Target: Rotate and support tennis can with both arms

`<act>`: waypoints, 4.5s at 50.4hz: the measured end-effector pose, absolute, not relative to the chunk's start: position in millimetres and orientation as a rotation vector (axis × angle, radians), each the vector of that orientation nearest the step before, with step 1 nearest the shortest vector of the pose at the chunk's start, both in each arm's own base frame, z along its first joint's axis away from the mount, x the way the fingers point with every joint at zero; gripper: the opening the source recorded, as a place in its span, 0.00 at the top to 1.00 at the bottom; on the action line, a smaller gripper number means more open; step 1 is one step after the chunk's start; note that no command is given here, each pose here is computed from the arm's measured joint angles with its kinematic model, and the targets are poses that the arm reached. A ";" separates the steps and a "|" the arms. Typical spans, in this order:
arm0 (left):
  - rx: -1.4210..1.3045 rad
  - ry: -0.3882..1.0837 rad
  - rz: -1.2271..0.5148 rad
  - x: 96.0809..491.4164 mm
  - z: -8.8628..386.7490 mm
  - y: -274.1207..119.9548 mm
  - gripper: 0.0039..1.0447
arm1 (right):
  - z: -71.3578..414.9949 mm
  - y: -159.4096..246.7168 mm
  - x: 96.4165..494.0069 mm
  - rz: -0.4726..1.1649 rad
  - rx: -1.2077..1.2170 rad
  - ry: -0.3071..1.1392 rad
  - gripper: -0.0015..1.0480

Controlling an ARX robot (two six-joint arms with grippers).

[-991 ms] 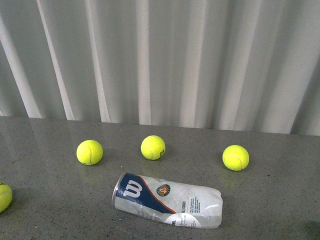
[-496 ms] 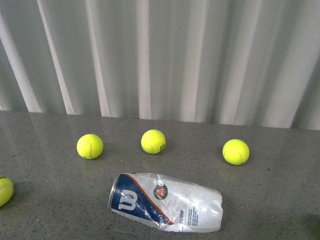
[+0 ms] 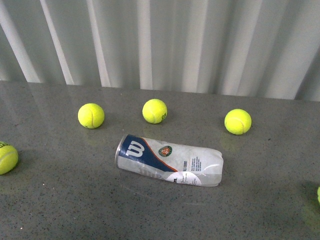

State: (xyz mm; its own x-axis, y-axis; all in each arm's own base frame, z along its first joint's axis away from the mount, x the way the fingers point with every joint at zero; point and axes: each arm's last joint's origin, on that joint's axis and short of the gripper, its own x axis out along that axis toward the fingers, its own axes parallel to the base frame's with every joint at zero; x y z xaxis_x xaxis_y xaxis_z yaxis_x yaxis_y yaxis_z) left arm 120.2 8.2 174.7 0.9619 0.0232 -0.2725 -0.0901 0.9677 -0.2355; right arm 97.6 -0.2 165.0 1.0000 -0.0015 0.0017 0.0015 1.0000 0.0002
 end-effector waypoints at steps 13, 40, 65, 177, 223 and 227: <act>-0.384 0.379 -0.251 220.9 184.8 20.1 0.06 | 165.0 -0.3 97.6 -0.002 0.000 -0.001 0.07; -0.379 0.658 -0.545 342.6 101.5 0.4 0.06 | 165.0 -0.3 97.6 -0.002 0.000 -0.002 0.07; -0.372 0.738 -0.766 372.4 51.0 -51.1 0.06 | 165.0 -0.3 97.6 -0.002 0.000 -0.002 0.07; 1.075 0.754 -0.856 338.5 269.0 -215.8 0.97 | 165.0 -0.3 97.6 -0.002 0.000 -0.002 0.07; 1.097 0.870 -0.896 351.4 198.8 -235.5 0.97 | 165.0 -0.3 97.6 -0.002 0.000 -0.002 0.07; 1.085 0.874 -0.880 351.4 197.0 -237.4 0.88 | 165.0 -0.3 97.6 -0.002 0.000 -0.002 0.07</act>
State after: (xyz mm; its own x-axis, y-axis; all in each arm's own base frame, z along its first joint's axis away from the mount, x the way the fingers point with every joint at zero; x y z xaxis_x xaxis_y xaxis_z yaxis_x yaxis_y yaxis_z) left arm 351.4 -237.4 197.0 0.3899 -0.1568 -0.9074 0.9086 0.2260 0.3513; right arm 97.6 -0.3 165.0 1.0000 -0.0019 0.0017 0.0019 1.0000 -0.0002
